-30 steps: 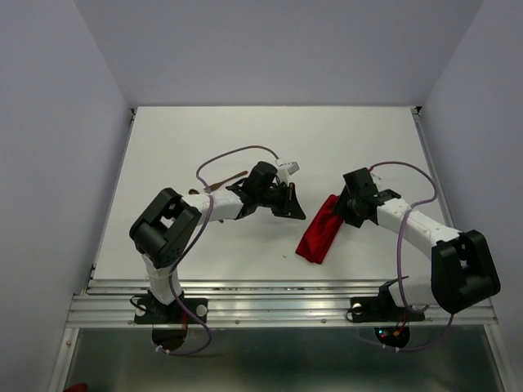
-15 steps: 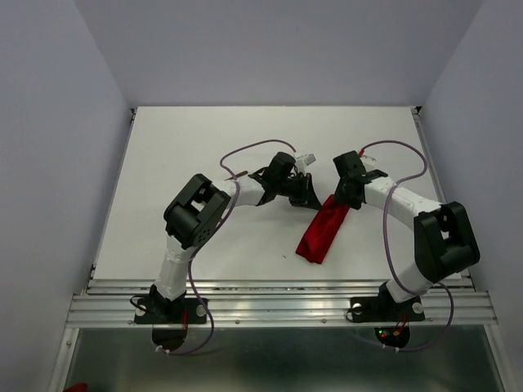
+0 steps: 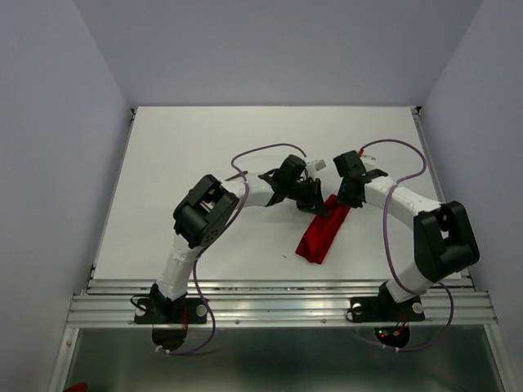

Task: Fold the napkin into a case and place the utensils inside
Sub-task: Stuff the top corner of the smaller-rectangle-folded napkin into the folded napkin.

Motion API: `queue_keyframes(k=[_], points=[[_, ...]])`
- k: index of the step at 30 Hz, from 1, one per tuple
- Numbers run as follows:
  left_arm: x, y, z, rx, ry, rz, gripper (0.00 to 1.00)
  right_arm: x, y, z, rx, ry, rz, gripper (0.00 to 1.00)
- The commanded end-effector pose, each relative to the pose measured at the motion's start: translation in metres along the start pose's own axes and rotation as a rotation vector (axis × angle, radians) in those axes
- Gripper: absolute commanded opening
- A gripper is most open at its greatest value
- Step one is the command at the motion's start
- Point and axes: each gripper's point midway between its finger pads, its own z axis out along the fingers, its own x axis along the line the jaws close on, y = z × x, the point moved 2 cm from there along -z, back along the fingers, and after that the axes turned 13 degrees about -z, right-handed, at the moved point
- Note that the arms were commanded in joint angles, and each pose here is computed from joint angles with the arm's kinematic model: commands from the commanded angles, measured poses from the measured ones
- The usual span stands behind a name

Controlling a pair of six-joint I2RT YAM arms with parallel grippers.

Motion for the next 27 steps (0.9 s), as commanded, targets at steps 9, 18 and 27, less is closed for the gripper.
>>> queue_keyframes(k=[9, 18, 27], points=[[-0.027, 0.008, 0.005, 0.003, -0.051, 0.053, 0.00, -0.002, 0.000, -0.002, -0.028, 0.036, 0.052, 0.01], [-0.022, 0.008, 0.013, 0.014, -0.051, 0.043, 0.00, -0.004, -0.021, -0.014, -0.016, 0.095, 0.111, 0.01], [-0.030, 0.005, 0.027, 0.037, -0.061, 0.054, 0.00, -0.007, -0.020, -0.022, -0.034, 0.099, 0.137, 0.01]])
